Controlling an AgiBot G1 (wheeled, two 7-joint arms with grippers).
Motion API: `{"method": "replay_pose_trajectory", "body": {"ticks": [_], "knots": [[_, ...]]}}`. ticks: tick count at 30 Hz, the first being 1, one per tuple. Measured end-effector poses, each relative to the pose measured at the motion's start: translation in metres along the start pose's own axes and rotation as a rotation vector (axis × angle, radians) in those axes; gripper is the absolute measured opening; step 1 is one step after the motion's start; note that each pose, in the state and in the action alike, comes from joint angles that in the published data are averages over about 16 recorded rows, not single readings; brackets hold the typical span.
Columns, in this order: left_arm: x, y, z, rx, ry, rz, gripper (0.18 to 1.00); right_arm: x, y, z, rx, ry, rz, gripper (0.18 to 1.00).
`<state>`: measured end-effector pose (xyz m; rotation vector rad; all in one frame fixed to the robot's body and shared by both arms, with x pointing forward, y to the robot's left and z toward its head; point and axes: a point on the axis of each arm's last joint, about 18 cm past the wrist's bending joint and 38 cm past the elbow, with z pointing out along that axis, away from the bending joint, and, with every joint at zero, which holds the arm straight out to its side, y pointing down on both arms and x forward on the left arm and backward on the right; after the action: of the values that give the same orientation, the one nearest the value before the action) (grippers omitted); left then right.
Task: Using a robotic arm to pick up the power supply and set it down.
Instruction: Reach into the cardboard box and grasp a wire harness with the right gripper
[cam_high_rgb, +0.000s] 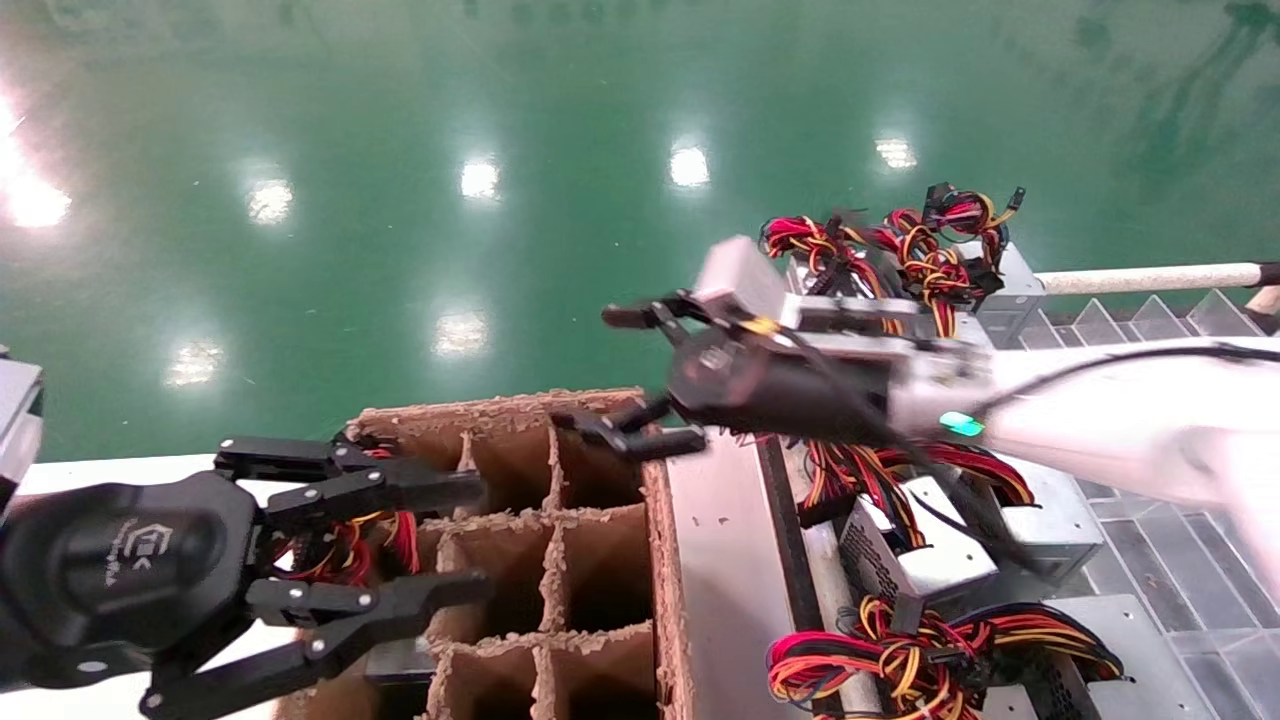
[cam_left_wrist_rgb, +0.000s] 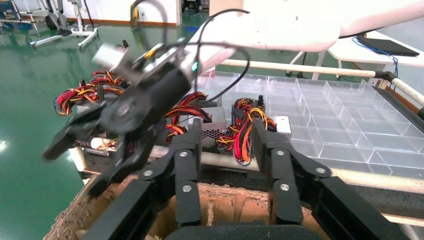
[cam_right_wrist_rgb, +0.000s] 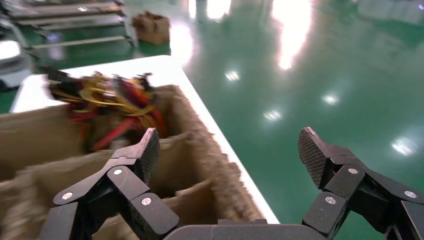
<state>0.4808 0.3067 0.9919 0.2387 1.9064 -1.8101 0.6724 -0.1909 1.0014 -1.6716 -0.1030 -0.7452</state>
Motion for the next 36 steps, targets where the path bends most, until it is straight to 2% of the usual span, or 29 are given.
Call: {"method": "replay_pose_trajectory", "body": {"ticks": [4,10,16,22,36], "knots": [[0.0,0.0,0.0,0.0,0.0,0.0,0.463,0.005,0.002,0.027,-0.02,0.019,0.004,1.0],[0.0,0.0,0.0,0.0,0.0,0.0,0.342,-0.001,-0.001,0.056,-0.028,-0.002,-0.005,1.0],[0.0,0.0,0.0,0.0,0.0,0.0,0.259,-0.013,-0.003,0.074,-0.028,-0.043,-0.017,1.0],[0.0,0.0,0.0,0.0,0.0,0.0,0.214,-0.028,-0.002,0.089,-0.031,-0.079,-0.021,1.0],[0.0,0.0,0.0,0.0,0.0,0.0,0.192,-0.055,-0.002,0.12,-0.046,-0.111,-0.004,0.999]]}}
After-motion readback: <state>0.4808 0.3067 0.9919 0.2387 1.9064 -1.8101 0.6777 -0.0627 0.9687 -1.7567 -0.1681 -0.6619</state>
